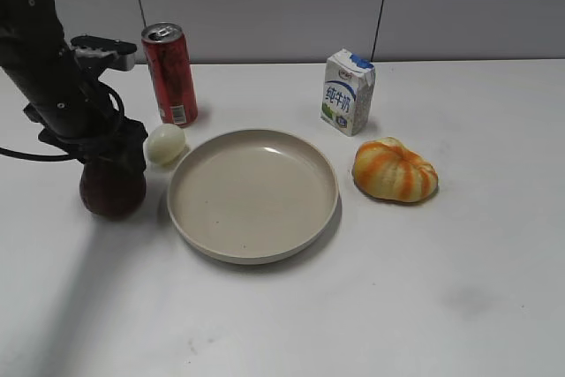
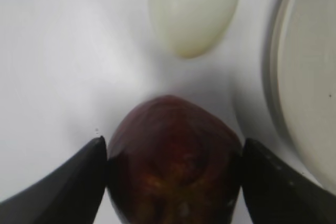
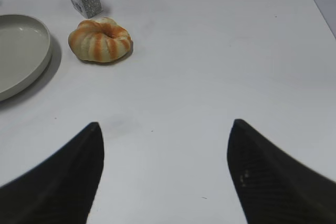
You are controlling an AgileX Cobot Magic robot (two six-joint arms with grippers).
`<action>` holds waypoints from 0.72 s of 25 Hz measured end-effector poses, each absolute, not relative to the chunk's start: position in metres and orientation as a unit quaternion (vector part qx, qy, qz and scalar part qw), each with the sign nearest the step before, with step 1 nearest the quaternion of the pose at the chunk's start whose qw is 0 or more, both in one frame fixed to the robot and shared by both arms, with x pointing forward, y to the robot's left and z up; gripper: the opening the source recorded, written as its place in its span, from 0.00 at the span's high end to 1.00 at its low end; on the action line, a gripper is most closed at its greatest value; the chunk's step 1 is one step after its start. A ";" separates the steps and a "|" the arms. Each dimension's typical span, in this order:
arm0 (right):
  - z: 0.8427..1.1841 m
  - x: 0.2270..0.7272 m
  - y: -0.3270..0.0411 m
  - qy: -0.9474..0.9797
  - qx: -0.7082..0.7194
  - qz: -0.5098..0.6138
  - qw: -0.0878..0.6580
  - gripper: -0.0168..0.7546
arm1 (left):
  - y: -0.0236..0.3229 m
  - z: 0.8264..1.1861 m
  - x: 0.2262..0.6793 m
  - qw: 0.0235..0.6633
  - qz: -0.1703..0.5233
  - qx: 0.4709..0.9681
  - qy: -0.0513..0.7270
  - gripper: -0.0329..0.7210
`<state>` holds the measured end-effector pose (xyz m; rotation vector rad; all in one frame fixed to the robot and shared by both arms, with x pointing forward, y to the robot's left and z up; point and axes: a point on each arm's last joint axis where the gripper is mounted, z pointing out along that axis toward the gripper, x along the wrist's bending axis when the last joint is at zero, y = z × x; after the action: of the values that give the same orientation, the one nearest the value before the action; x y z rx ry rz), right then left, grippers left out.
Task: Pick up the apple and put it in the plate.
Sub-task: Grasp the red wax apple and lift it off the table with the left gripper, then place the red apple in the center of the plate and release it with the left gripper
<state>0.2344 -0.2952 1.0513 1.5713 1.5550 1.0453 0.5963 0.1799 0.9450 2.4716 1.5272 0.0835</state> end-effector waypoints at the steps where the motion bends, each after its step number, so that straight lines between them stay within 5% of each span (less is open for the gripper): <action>1: 1.051 0.234 -0.295 0.598 0.604 0.402 0.341 0.22 | 0.180 0.949 0.595 0.118 0.027 0.844 0.522 0.19; 11: 1.051 0.234 -0.295 0.598 0.604 0.402 0.341 0.22 | 0.149 1.050 0.591 0.240 0.048 0.831 0.500 0.19; 18: 1.051 0.234 -0.295 0.598 0.604 0.402 0.341 0.22 | 0.084 1.048 0.577 0.289 0.054 0.850 0.437 0.19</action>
<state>0.2344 -0.2952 1.0513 1.5713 1.5550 1.0453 0.5772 0.0841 1.0477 2.2702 1.1658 0.1447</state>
